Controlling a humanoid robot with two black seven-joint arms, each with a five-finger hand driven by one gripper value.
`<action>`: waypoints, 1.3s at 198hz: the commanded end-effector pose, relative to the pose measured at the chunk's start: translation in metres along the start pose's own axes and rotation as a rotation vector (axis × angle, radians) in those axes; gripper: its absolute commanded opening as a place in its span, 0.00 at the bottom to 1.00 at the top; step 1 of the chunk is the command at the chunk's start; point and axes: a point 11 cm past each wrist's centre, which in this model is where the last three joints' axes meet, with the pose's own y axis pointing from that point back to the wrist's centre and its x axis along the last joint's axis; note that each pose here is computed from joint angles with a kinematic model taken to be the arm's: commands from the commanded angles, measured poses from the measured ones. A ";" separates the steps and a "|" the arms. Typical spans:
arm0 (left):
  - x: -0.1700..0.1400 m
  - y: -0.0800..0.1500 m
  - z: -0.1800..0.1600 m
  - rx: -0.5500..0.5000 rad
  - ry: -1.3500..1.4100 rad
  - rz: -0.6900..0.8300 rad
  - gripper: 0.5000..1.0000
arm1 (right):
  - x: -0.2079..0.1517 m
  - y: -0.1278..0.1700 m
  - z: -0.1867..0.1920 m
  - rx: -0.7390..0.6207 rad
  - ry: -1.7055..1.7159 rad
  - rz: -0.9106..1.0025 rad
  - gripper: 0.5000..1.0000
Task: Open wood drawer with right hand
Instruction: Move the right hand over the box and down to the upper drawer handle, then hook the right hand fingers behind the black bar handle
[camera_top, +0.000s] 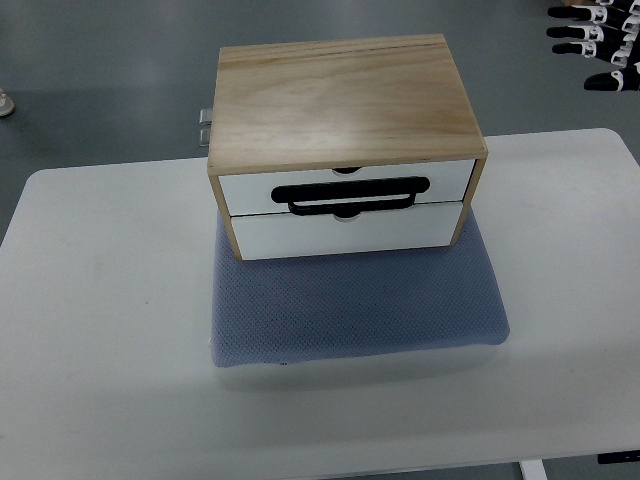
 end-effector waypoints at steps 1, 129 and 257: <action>0.000 0.000 0.000 0.000 0.000 0.000 1.00 | -0.023 -0.025 -0.014 0.027 0.021 -0.099 0.90; 0.000 0.000 0.000 0.000 0.000 0.000 1.00 | -0.139 -0.128 0.004 -0.061 0.132 -0.517 0.90; 0.000 0.000 0.000 0.000 0.000 0.000 1.00 | -0.146 -0.122 0.054 -0.180 0.208 -0.563 0.90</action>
